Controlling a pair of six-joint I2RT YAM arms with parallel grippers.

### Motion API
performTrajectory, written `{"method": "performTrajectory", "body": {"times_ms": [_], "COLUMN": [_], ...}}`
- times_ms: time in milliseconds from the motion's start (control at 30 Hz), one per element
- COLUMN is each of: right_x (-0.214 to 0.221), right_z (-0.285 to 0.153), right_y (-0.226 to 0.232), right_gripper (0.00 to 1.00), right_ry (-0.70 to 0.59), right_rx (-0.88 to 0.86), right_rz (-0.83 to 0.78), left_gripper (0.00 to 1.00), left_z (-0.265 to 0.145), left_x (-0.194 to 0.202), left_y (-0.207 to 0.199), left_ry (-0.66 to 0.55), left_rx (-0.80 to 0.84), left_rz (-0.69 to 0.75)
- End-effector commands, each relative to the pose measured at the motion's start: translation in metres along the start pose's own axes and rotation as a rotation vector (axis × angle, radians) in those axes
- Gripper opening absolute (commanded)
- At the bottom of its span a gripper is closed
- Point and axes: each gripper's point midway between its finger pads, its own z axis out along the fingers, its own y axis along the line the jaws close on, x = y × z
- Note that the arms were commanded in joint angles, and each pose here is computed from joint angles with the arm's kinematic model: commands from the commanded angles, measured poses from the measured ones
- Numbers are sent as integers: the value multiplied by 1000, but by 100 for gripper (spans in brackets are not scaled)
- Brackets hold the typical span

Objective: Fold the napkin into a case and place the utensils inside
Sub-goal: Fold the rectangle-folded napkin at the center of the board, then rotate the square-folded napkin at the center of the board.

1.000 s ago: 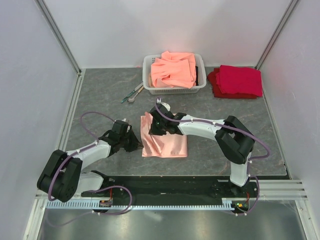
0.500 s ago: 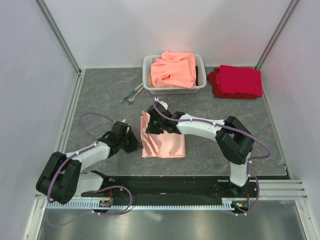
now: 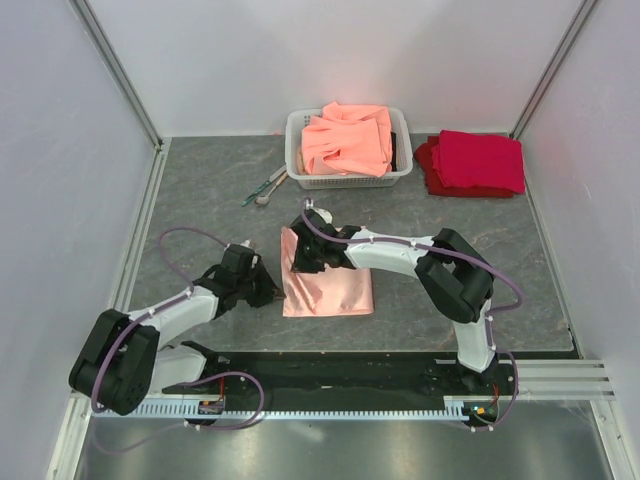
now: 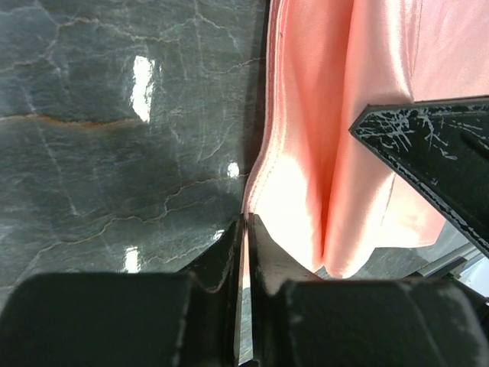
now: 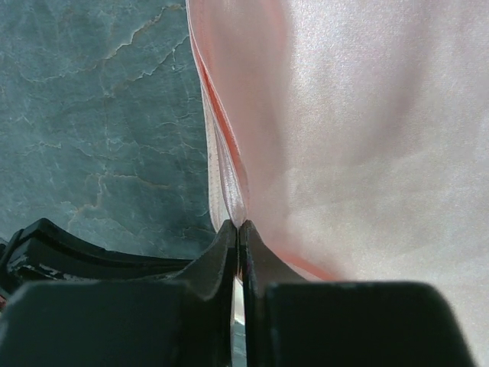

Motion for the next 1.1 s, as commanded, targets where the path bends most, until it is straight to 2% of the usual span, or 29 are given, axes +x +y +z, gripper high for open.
{"method": "performTrajectory", "body": {"times_ms": [0, 133, 200, 267, 333, 367, 467, 567, 600, 700, 767, 867, 933, 1067], "right_x": [-7, -8, -12, -17, -15, -25, -11, 3, 12, 23, 22, 28, 28, 4], "right_z": [0, -15, -32, -45, -66, -81, -88, -98, -97, -99, -97, -90, -87, -84], "right_y": [25, 26, 19, 7, -12, -18, -56, -76, -85, -92, -94, -114, -136, -164], "right_gripper": [27, 52, 63, 64, 68, 68, 67, 59, 53, 46, 45, 35, 34, 35], "right_ry": [-2, 6, 1, 7, -5, -32, -1, 21, 39, 35, 21, 44, 29, -41], "right_rx": [-77, -113, -130, -139, -135, -150, -120, -131, -122, -150, -166, -141, -70, 54], "right_rz": [-4, -62, -86, -81, -90, -84, -97, -120, -119, -112, -109, -80, -65, -158], "left_gripper": [18, 31, 34, 38, 37, 36, 30, 26, 25, 20, 20, 19, 17, 18], "left_z": [-9, -37, -58, -71, -78, -77, -62, -43, -39, -23, -15, -5, -1, 4], "left_x": [3, -14, -31, -41, -43, -43, -35, -31, -32, -32, -28, -13, 3, 36], "left_y": [3, -13, -23, -29, -44, -50, -69, -75, -76, -69, -58, -41, -34, -37], "left_ry": [-1, -88, -186, -234, -225, -210, -96, -26, -16, 16, 25, 59, 89, 140], "left_rx": [-19, 8, 29, 34, 83, 104, 177, 192, 195, 147, 106, 67, 51, 70], "left_rz": [-38, -45, -19, -4, 28, 37, 78, 98, 108, 106, 99, 79, 71, 65]}}
